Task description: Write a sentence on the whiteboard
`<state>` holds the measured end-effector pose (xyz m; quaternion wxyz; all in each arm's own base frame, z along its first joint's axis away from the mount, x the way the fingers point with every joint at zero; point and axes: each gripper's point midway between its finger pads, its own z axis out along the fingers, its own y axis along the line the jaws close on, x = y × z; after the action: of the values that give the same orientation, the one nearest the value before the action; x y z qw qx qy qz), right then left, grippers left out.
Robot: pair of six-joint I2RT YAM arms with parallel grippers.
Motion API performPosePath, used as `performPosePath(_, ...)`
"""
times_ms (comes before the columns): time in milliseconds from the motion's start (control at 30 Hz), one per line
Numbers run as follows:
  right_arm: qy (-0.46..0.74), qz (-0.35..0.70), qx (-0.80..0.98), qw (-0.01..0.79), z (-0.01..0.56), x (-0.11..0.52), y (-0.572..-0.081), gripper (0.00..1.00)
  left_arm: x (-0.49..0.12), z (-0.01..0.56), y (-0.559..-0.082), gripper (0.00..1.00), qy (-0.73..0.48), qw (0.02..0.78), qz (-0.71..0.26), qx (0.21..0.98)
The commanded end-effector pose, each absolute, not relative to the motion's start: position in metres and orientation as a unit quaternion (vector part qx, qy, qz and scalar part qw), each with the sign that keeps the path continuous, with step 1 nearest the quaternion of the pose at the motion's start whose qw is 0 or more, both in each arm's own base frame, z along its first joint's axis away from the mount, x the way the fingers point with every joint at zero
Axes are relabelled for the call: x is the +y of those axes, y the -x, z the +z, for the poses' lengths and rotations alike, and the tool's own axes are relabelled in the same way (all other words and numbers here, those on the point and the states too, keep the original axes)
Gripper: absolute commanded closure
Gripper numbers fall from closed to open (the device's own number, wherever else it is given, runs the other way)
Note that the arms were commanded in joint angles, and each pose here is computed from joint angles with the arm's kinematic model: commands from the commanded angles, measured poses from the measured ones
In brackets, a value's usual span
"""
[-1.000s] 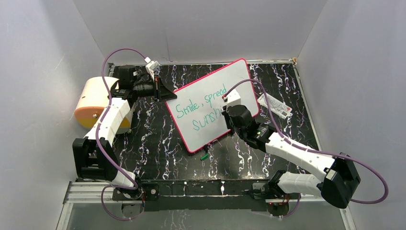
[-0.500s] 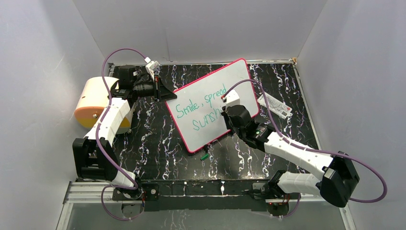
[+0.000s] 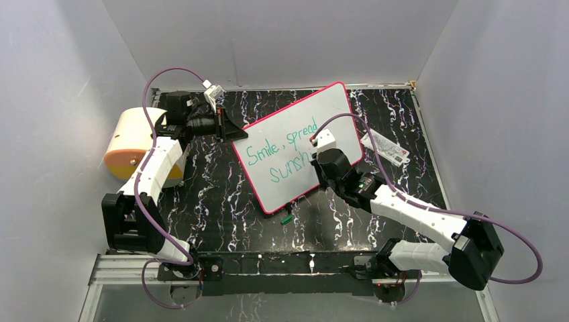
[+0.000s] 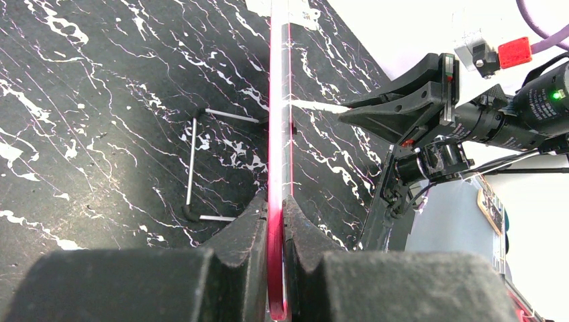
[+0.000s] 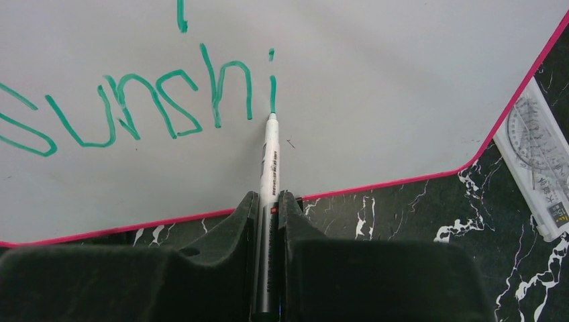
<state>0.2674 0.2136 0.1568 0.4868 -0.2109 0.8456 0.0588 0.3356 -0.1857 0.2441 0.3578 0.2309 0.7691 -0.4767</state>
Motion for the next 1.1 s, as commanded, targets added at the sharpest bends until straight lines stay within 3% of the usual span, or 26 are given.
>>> performPosePath(0, 0.211, 0.066, 0.852, 0.474, 0.151, 0.214, -0.263, 1.00, -0.185, 0.216, -0.329, 1.00, -0.218, 0.328, -0.458, 0.797)
performPosePath(533, 0.179, 0.059, 0.815, 0.548, 0.198, 0.207, -0.282, 1.00, -0.184, 0.217, -0.329, 1.00, -0.219, 0.329, -0.457, 0.797)
performPosePath(1067, 0.188, 0.073, 0.806, 0.557, 0.200, 0.220, -0.296, 1.00, -0.185, 0.215, -0.329, 1.00, -0.219, 0.326, -0.458, 0.797)
